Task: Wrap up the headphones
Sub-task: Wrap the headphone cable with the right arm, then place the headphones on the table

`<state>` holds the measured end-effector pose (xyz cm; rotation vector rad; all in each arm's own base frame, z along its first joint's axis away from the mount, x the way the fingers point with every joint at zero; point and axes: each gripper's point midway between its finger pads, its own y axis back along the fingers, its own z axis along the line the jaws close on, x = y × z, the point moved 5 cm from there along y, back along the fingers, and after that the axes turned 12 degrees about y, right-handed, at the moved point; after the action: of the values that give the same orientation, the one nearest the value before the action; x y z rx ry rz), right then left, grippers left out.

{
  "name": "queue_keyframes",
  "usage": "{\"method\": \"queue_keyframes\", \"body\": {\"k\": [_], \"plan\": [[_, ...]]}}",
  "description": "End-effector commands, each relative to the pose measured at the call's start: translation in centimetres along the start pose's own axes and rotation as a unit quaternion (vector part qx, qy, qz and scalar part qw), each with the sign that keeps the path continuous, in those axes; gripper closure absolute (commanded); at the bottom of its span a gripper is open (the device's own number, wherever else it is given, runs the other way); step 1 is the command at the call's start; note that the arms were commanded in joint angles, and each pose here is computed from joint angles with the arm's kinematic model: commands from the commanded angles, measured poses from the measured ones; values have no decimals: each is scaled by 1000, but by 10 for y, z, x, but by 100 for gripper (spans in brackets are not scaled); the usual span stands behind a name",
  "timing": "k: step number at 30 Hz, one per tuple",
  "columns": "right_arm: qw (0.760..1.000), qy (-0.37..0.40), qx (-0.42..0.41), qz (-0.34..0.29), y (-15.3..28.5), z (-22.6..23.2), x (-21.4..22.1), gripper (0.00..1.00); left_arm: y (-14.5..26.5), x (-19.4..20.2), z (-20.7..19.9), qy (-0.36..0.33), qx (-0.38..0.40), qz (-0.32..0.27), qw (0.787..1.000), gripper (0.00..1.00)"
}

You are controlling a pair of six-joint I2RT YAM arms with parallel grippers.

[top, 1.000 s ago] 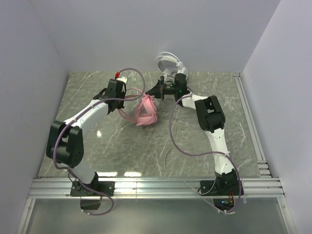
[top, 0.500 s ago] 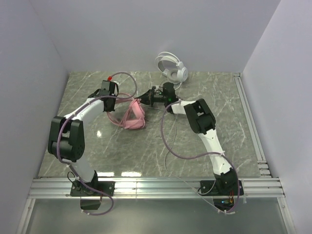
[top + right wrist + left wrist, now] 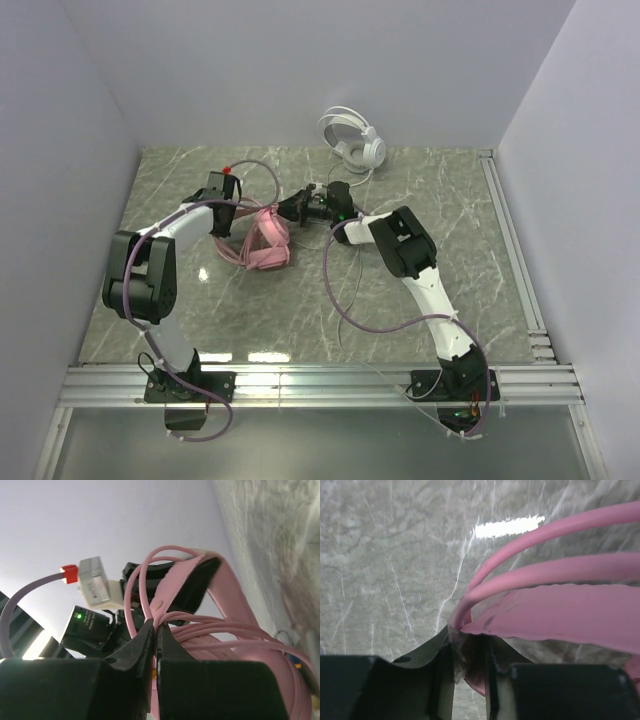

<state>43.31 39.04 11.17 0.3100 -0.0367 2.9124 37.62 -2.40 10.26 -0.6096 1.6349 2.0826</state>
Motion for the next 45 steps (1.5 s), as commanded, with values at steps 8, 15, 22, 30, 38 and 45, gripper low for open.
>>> {"method": "queue_keyframes", "body": {"k": [8,15,22,30,38,45], "plan": [[995,-14,-90,-47,4,56,-9,100,28,-9,39,18,-72,-11,997,50],[993,-21,-100,-62,6,59,-15,99,48,-31,47,70,-72,-57,993,41],[990,-32,-120,-71,8,59,-19,94,28,-21,35,48,-42,-21,998,46],[988,-42,-116,-97,16,57,-21,86,-9,-4,20,37,-38,49,997,59],[989,0,-116,-96,28,67,-26,80,-12,-1,18,32,-31,62,997,63],[990,71,-90,-88,41,75,-23,57,-10,0,16,34,-25,73,996,61]]}}
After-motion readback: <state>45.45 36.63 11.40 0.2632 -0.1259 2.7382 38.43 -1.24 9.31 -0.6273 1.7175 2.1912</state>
